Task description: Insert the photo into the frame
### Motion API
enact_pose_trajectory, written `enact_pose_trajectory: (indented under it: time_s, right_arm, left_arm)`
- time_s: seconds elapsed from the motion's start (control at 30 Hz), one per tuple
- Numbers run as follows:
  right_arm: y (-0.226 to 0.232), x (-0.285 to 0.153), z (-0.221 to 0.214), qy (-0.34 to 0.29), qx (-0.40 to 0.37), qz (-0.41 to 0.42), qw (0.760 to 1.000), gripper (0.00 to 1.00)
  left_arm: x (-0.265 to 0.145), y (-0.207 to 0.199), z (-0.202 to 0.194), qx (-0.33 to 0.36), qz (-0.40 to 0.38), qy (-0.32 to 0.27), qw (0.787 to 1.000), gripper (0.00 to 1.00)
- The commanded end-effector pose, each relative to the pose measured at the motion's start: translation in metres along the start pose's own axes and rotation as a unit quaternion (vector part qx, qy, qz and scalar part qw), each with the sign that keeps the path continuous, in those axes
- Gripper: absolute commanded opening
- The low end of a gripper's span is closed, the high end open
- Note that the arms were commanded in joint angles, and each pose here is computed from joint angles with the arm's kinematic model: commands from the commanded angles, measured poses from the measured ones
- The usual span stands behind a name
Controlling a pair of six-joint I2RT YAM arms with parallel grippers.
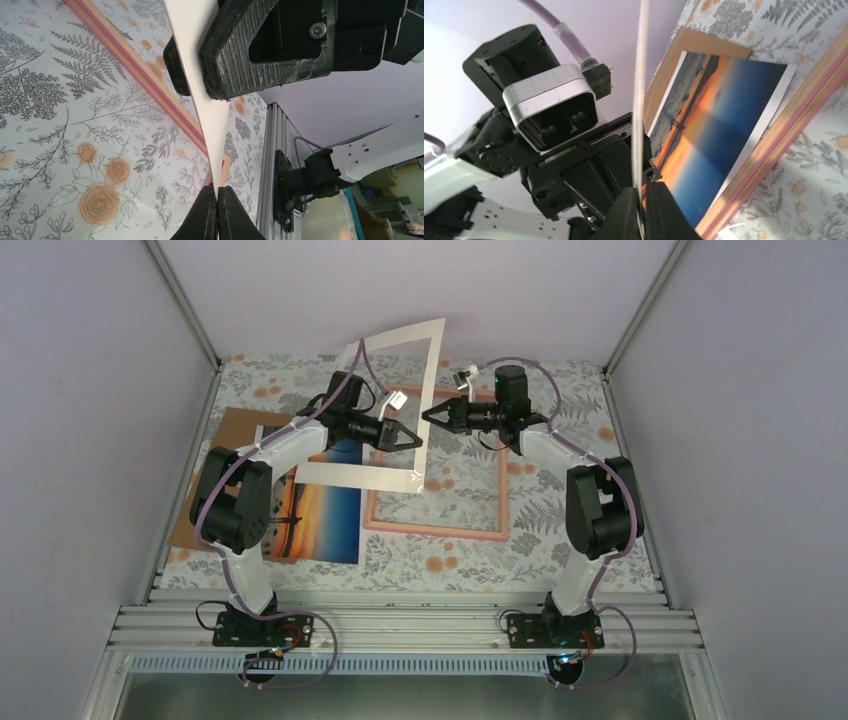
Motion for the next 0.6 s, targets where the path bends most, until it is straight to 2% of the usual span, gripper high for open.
enact_pose_trajectory:
  time_s: [0.0, 0.07, 0.1, 0.17, 0.27, 0.37, 0.47, 0.57]
  right_arm:
    - [0.001, 0.004, -0.002, 0.007, 0.005, 0.027, 1.000, 0.04]
    - [0.000, 0.004, -0.004, 0.011, 0.010, 0.031, 0.999, 0.04]
    - [-0.002, 0.003, -0.006, 0.013, 0.013, 0.032, 0.999, 0.04]
    - [-0.003, -0.003, -0.011, 0.017, 0.018, 0.029, 0.999, 0.04]
    - [-0.010, -0.021, -0.021, 0.018, 0.026, 0.013, 0.999, 0.04]
    - [-0.019, -0.044, -0.034, 0.018, 0.040, -0.011, 0.999, 0.04]
    - [-0.031, -0.062, -0.051, 0.021, 0.059, -0.034, 0.997, 0.04]
    - [-0.044, -0.072, -0.067, 0.036, 0.079, -0.056, 0.995, 0.04]
  left_arm:
    - [0.000, -0.007, -0.001, 0.015, 0.001, -0.006, 1.000, 0.03]
    - [-0.001, -0.008, -0.001, 0.017, 0.008, -0.007, 1.000, 0.05]
    - [-0.001, -0.008, -0.001, 0.018, 0.015, -0.007, 1.000, 0.11]
    - [-0.005, -0.009, 0.001, 0.025, 0.032, -0.009, 0.999, 0.27]
    - [-0.017, -0.010, 0.000, 0.042, 0.067, -0.012, 0.997, 0.59]
    - [-0.036, -0.007, -0.002, 0.045, 0.092, -0.020, 0.995, 0.83]
    - [-0.055, 0.002, -0.002, 0.033, 0.117, -0.035, 0.992, 0.94]
    - [-0.071, 0.011, 0.001, 0.026, 0.140, -0.049, 0.989, 1.00]
Point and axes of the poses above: each gripper's point midway between its finger pads, its own x axis out along the fingers, its own y axis along the line the jaws close on, z = x × y, the point moved 10 cm from there along -x, back along the fingers, and after that the axes turned 12 degrees about -x, right-handed, at the moved point
